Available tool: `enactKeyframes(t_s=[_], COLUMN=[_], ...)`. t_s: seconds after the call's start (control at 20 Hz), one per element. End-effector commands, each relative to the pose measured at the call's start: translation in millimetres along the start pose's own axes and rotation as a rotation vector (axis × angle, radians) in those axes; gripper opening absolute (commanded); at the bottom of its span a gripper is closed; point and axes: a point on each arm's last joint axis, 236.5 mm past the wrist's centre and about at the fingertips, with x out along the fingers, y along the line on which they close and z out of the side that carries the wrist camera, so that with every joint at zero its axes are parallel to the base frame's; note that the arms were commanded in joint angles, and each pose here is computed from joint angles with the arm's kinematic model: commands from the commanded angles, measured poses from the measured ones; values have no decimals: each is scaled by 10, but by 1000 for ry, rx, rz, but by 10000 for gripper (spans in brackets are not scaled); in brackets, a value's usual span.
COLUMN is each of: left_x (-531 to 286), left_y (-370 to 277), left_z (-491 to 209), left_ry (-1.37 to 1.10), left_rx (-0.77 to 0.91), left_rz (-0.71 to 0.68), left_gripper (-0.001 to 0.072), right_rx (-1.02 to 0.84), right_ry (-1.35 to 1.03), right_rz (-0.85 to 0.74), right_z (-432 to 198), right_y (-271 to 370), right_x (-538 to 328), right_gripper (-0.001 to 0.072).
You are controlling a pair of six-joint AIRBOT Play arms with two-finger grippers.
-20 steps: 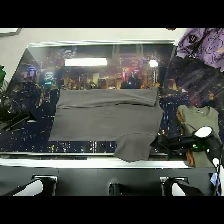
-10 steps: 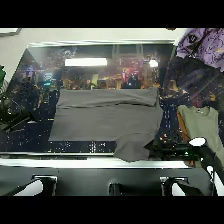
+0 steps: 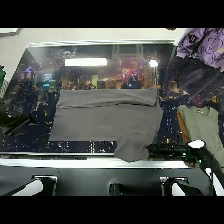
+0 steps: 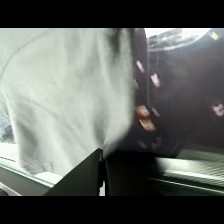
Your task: Fold the clothes and pants, and hang the long-sleeved shirts on hangers.
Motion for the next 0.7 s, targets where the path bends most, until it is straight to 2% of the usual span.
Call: enactKeyframes(t_s=[0.0, 0.15, 0.65], left_x=[169, 346, 908], left_y=[-67, -53, -156], left_z=[-1, -41, -398], left_ry=[-22, -51, 141], left_rx=[-44, -88, -61], left_rz=[-236, -359, -358], left_gripper=[711, 711, 710], right_rx=[6, 5, 7], right_ry=[-3, 3, -4], right_rz=[18, 20, 18], right_z=[5, -10, 7], right_y=[43, 47, 42], right_x=[1, 1, 1], right_gripper=[34, 34, 34])
